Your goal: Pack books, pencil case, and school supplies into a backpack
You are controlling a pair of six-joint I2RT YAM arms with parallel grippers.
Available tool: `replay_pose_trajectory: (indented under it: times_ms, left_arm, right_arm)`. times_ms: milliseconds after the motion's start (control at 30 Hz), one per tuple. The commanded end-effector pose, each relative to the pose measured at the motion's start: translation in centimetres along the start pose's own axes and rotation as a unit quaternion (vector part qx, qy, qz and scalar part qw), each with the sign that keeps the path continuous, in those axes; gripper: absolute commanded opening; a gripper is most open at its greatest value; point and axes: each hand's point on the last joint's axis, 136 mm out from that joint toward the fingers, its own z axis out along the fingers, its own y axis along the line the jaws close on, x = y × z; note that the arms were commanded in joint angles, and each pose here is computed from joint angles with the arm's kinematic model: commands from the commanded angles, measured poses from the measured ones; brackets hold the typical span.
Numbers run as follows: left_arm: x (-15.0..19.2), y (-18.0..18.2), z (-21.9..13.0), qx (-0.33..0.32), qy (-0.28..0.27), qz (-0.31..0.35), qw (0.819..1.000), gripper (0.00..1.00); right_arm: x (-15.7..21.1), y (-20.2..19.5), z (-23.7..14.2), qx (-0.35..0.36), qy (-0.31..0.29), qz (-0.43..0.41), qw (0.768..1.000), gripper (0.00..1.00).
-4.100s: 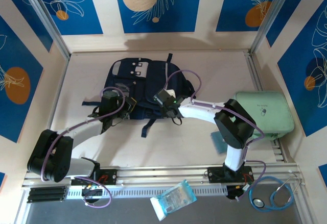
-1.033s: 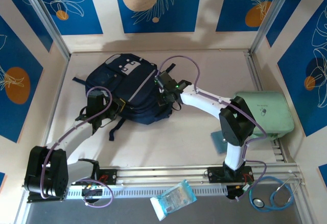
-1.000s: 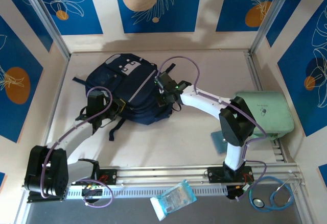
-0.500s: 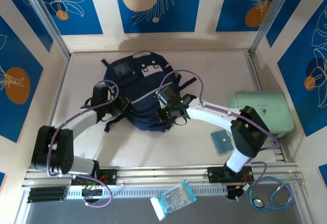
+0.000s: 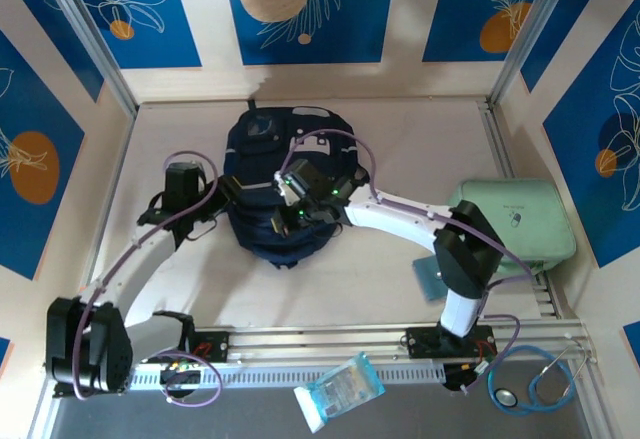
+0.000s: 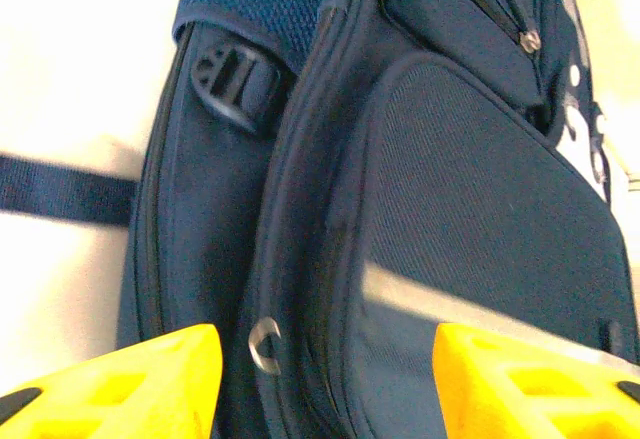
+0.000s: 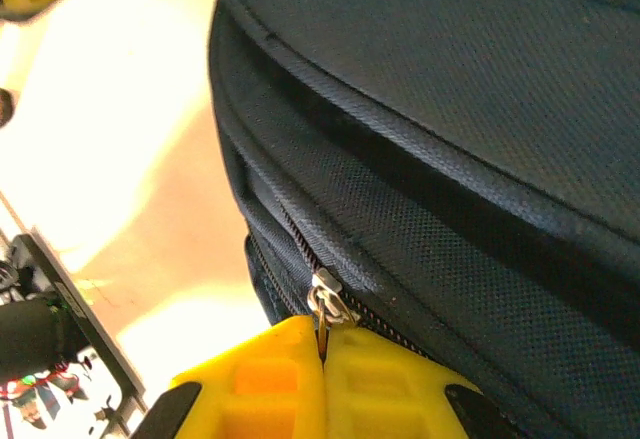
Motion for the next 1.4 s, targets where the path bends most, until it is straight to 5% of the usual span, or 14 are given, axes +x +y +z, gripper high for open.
replay_pose_trajectory:
  times_ms: [0,267,500,1133,1367]
  left_arm:
    - [1.9,0.6,-1.0,0.023,0.014,-0.058,0.998,0.57]
    - [2.7,-1.0,-2.1,0.088,0.014,-0.157,0.984,0.57]
    - [4.9,-3.4,0.4,0.113,0.059,-0.156,0.98,0.49]
    - [6.9,-1.0,1.3,0.066,0.035,-0.18,0.981,0.28]
    - [7.5,-1.1,1.5,0.066,0.052,-0.194,0.977,0.35]
  right_arm:
    - [-2.4,3.3,-0.2,-0.052,-0.019,-0.032,0.998,0.0]
    - [-3.2,3.7,0.2,-0.054,-0.022,-0.045,0.997,0.0]
    - [-3.2,3.7,-0.1,-0.051,-0.024,-0.052,0.997,0.0]
    - [-3.7,2.9,-0.4,-0.037,-0.033,-0.052,0.997,0.0]
    - [-3.6,3.0,-0.2,-0.04,-0.03,-0.053,0.997,0.0]
